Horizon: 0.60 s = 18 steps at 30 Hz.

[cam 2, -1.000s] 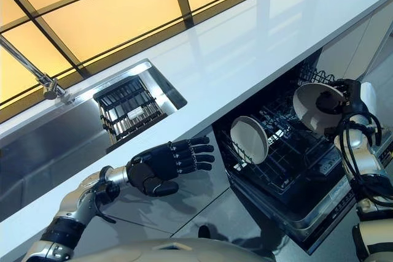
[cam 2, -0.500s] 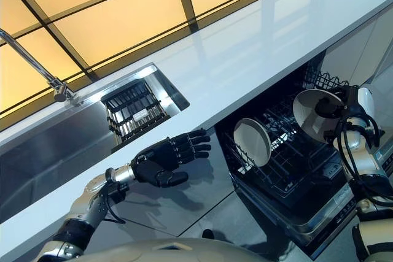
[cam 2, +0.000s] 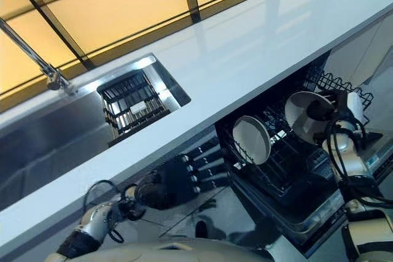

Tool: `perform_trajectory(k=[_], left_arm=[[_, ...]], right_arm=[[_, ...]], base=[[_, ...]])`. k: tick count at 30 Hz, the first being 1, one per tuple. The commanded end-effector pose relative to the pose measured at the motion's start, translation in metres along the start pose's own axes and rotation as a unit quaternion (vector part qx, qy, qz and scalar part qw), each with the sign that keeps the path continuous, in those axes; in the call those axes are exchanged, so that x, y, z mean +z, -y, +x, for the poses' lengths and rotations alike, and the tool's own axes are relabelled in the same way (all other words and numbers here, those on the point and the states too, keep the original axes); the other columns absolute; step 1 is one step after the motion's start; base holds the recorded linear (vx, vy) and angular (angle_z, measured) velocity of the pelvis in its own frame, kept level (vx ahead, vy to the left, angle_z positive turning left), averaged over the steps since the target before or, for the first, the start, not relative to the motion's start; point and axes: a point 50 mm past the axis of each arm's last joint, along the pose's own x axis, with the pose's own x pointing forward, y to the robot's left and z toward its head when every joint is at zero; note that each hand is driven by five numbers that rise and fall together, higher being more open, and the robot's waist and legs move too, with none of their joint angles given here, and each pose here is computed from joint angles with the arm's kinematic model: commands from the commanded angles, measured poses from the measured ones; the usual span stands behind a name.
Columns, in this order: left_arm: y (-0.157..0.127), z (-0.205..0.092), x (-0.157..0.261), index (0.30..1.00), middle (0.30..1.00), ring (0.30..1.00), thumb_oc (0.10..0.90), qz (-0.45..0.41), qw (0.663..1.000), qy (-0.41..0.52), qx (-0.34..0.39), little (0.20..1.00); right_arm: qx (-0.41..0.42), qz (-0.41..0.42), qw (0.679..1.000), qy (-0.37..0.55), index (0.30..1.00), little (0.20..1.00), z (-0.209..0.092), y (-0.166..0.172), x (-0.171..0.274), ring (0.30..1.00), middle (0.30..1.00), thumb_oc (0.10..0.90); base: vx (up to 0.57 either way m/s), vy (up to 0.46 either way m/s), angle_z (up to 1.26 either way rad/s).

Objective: Pick up plates and place into dishwasher.

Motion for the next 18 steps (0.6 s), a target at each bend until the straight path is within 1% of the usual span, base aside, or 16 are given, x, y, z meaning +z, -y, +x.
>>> perform_trajectory(k=[1, 4, 6, 9, 12, 15, 18], left_arm=[[0.032, 0.047, 0.030, 0.900, 0.900, 0.900, 0.800, -0.033, 0.986, 0.068, -0.151, 0.900], [0.040, 0.068, 0.025, 0.900, 0.900, 0.900, 0.800, -0.084, 0.978, 0.067, -0.180, 0.900], [0.044, 0.073, 0.025, 0.900, 0.900, 0.900, 0.800, -0.106, 0.974, 0.066, -0.188, 0.900], [0.047, 0.083, 0.021, 0.900, 0.900, 0.900, 0.800, -0.133, 0.974, 0.044, -0.180, 0.900], [0.047, 0.085, 0.021, 0.900, 0.900, 0.900, 0.800, -0.150, 0.972, 0.050, -0.174, 0.900], [0.044, 0.083, 0.018, 0.900, 0.900, 0.900, 0.800, -0.153, 0.975, 0.046, -0.154, 0.900], [0.032, 0.072, 0.013, 0.900, 0.900, 0.900, 0.800, -0.170, 0.980, 0.052, -0.092, 0.900]], right_arm=[[-0.073, 0.038, 0.983, 0.165, 0.300, 0.200, 0.022, 0.025, 0.096, 0.300, 0.300, 0.100], [-0.068, 0.033, 0.982, 0.175, 0.300, 0.200, 0.023, 0.029, 0.101, 0.300, 0.300, 0.100], [-0.068, 0.025, 0.981, 0.180, 0.300, 0.200, 0.024, 0.029, 0.103, 0.300, 0.300, 0.100], [-0.070, 0.016, 0.980, 0.184, 0.300, 0.200, 0.025, 0.029, 0.110, 0.300, 0.300, 0.100], [-0.075, 0.000, 0.980, 0.182, 0.300, 0.200, 0.027, 0.030, 0.110, 0.300, 0.300, 0.100], [-0.083, -0.020, 0.980, 0.182, 0.300, 0.200, 0.027, 0.030, 0.111, 0.300, 0.300, 0.100], [-0.086, -0.017, 0.980, 0.178, 0.300, 0.200, 0.028, 0.032, 0.107, 0.300, 0.300, 0.100]], base=[[0.00, 0.000, 0.00], [0.00, -0.003, 0.01], [0.00, 0.000, 0.00], [0.00, -0.008, 0.01], [0.00, 0.000, 0.00], [0.01, -0.001, 0.01], [0.00, 0.000, 0.00]])
